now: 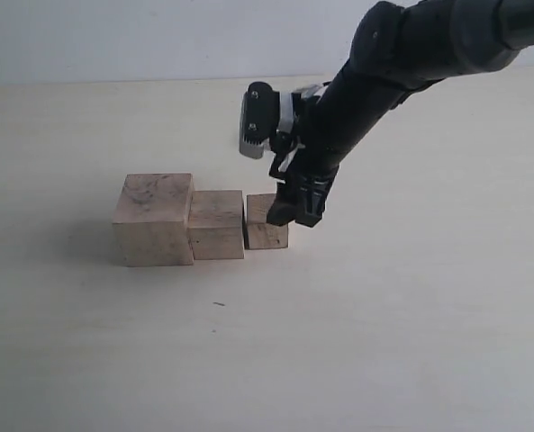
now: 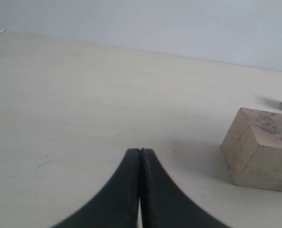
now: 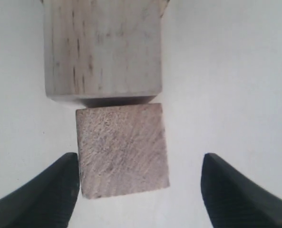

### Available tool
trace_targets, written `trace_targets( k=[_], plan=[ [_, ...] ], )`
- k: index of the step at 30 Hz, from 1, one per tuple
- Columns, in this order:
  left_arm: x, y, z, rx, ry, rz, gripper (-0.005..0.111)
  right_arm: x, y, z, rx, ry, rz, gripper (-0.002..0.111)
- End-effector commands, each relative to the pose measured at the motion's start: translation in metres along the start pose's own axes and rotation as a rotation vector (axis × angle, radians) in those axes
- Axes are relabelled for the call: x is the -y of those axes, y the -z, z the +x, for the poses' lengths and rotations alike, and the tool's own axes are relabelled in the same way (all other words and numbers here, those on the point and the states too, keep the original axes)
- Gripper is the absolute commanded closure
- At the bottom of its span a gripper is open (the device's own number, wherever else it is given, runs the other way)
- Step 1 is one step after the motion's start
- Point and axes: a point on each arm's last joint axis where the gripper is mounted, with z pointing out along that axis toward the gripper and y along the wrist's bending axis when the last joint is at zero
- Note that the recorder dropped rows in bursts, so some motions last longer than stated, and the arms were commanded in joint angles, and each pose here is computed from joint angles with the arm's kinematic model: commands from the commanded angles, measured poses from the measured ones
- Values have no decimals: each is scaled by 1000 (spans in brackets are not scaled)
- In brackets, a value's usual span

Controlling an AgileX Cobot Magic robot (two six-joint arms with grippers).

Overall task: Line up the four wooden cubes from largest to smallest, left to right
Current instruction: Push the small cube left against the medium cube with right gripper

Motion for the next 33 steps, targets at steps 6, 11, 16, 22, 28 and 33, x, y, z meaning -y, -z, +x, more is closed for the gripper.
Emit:
trace_targets(
  k=[6,11,16,22,28,33],
  plan=[
    [0,0,0,6,1,3,107,0,51,-11,-31,-155,133,44],
    [0,0,0,6,1,3,107,2,52,-4,-100,-215,175,45],
    [0,0,0,6,1,3,107,5,37,3,-142,-225,158,45],
    [0,0,0,6,1,3,107,6,2,18,-192,-245,103,45],
    [0,0,0,6,1,3,107,10,-16,24,-191,-258,110,45],
    [0,0,0,6,1,3,107,10,-20,21,-148,-309,104,45]
  ],
)
